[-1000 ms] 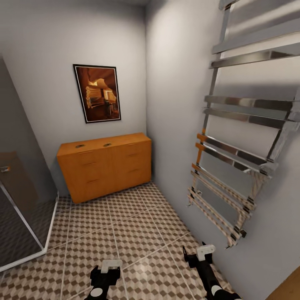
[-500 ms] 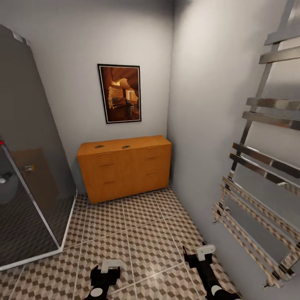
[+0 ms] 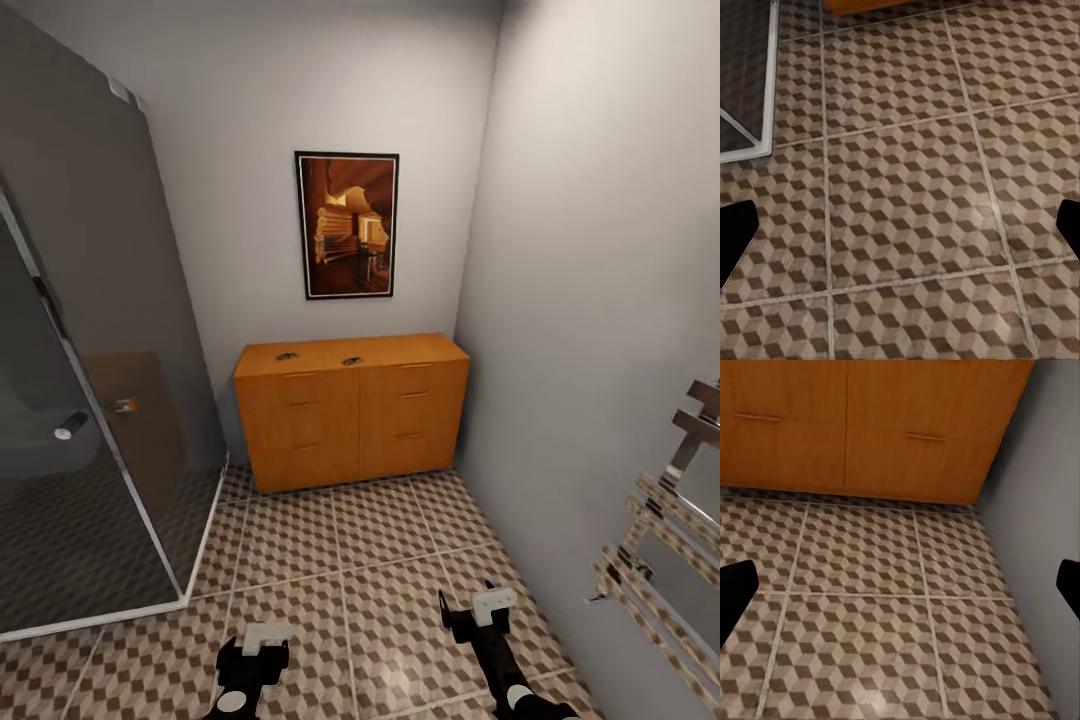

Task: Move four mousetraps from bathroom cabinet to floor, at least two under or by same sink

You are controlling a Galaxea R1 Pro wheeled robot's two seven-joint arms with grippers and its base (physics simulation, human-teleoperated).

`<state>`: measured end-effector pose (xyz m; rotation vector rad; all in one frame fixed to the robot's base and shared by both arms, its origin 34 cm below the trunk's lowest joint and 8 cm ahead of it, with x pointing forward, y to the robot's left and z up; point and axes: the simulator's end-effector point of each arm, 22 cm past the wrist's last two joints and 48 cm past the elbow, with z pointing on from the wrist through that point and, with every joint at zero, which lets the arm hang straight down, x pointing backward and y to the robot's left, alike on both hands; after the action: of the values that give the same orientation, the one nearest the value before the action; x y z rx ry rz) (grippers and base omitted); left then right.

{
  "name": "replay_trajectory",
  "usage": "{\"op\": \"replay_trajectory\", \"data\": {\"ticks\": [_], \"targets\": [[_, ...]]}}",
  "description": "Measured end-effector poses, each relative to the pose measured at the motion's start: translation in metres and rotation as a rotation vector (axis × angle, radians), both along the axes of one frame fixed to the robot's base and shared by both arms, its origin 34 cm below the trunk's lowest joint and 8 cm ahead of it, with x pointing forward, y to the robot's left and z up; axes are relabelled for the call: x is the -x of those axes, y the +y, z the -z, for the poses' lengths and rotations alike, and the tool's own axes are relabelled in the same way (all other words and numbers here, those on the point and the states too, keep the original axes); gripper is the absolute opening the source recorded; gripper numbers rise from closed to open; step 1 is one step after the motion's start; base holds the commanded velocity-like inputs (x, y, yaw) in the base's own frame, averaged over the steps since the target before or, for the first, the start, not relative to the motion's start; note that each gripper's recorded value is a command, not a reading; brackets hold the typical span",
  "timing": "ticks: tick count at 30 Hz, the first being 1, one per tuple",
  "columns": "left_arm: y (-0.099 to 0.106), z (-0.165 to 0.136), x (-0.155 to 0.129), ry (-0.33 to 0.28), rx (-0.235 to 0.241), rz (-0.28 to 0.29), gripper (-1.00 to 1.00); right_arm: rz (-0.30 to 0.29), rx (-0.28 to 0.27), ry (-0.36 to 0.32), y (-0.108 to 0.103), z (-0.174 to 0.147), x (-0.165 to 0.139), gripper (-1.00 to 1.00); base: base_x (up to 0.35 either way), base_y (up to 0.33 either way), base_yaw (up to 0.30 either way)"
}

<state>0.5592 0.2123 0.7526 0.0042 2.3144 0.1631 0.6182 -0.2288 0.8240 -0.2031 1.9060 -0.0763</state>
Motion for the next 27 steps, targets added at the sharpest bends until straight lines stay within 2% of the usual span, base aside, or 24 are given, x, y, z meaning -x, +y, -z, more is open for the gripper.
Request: {"op": "replay_trajectory", "data": {"ticks": [7, 21, 27], "targets": [[-0.0002, -0.0001, -0.0002, 0.0, 0.0, 0.0, 1.0, 0.0, 0.0, 0.0, -0.0001, 0.0, 0.0, 1.0, 0.308, 0.097, 0.118], [-0.0002, 0.0, -0.0002, 0.0, 0.0, 0.0, 1.0, -0.001, 0.0, 0.0, 0.0001, 0.0002, 0.0, 1.0, 0.261, 0.1, 0.005], [-0.0002, 0.0001, -0.0003, 0.0, 0.0, 0.0, 1.0, 0.0, 0.0, 0.0, 0.0, 0.0003, -0.0001, 1.0, 0.169, 0.086, 0.0]]}}
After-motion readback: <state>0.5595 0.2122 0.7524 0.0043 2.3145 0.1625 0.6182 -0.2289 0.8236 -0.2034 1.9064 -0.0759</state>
